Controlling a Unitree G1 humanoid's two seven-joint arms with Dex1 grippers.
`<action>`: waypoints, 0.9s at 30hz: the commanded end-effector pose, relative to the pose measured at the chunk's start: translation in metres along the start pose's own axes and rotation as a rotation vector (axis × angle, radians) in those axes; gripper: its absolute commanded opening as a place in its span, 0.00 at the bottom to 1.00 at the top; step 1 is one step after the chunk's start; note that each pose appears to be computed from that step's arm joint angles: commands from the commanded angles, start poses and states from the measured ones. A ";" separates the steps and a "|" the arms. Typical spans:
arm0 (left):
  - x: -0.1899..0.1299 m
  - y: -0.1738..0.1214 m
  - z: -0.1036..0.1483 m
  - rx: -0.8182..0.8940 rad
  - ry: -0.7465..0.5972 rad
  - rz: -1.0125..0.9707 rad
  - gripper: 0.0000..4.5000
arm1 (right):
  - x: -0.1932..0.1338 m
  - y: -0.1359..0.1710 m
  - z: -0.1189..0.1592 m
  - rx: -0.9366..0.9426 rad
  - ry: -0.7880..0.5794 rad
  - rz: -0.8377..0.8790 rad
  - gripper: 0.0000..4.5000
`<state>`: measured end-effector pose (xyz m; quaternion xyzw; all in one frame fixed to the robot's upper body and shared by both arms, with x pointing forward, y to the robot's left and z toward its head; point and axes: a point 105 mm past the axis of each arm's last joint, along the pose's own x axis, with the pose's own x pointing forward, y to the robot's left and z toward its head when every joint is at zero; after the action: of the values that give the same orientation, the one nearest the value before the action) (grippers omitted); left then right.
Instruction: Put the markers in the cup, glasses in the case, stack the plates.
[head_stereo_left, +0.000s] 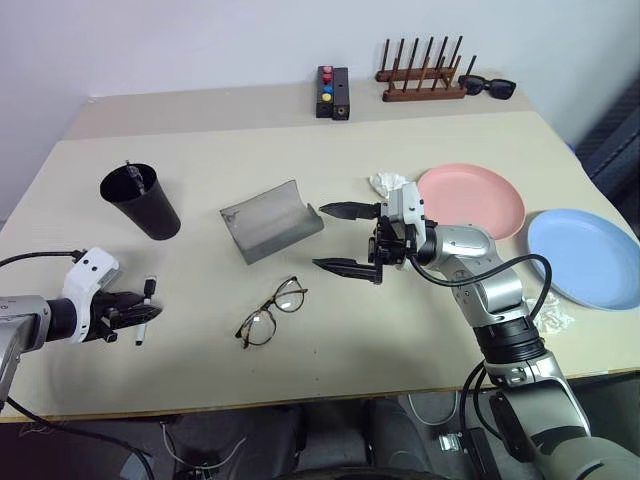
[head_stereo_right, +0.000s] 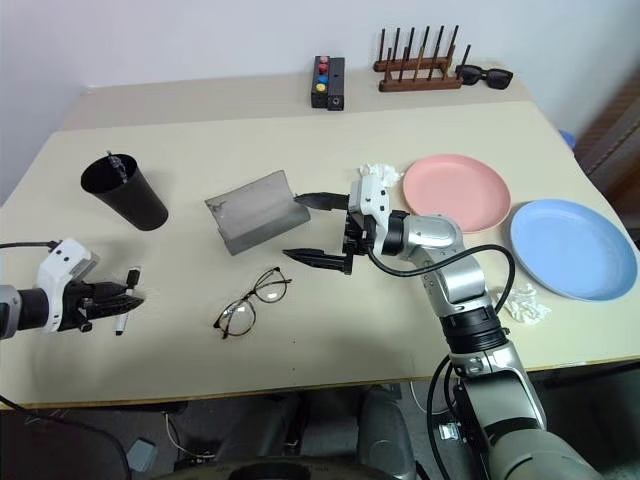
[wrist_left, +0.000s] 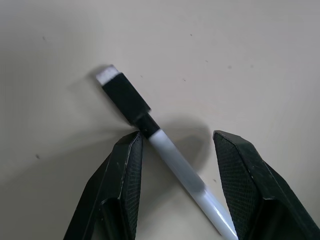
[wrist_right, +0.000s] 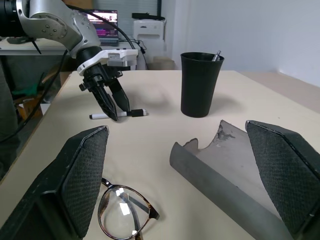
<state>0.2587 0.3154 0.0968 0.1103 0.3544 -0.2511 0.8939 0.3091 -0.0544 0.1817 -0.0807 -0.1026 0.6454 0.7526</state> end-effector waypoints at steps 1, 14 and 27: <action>-0.009 0.008 0.009 0.037 -0.022 0.088 0.51 | -0.001 -0.004 0.014 -0.048 -0.035 -0.007 1.00; -0.016 -0.024 -0.007 -0.033 0.026 0.091 0.51 | -0.005 -0.005 0.015 -0.053 -0.031 -0.015 1.00; -0.005 -0.041 -0.024 -0.163 0.073 0.190 0.51 | -0.006 -0.005 0.011 -0.044 -0.032 -0.025 1.00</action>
<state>0.2237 0.2879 0.0890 0.0917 0.3773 -0.1526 0.9088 0.3114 -0.0604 0.1844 -0.0843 -0.1073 0.6370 0.7587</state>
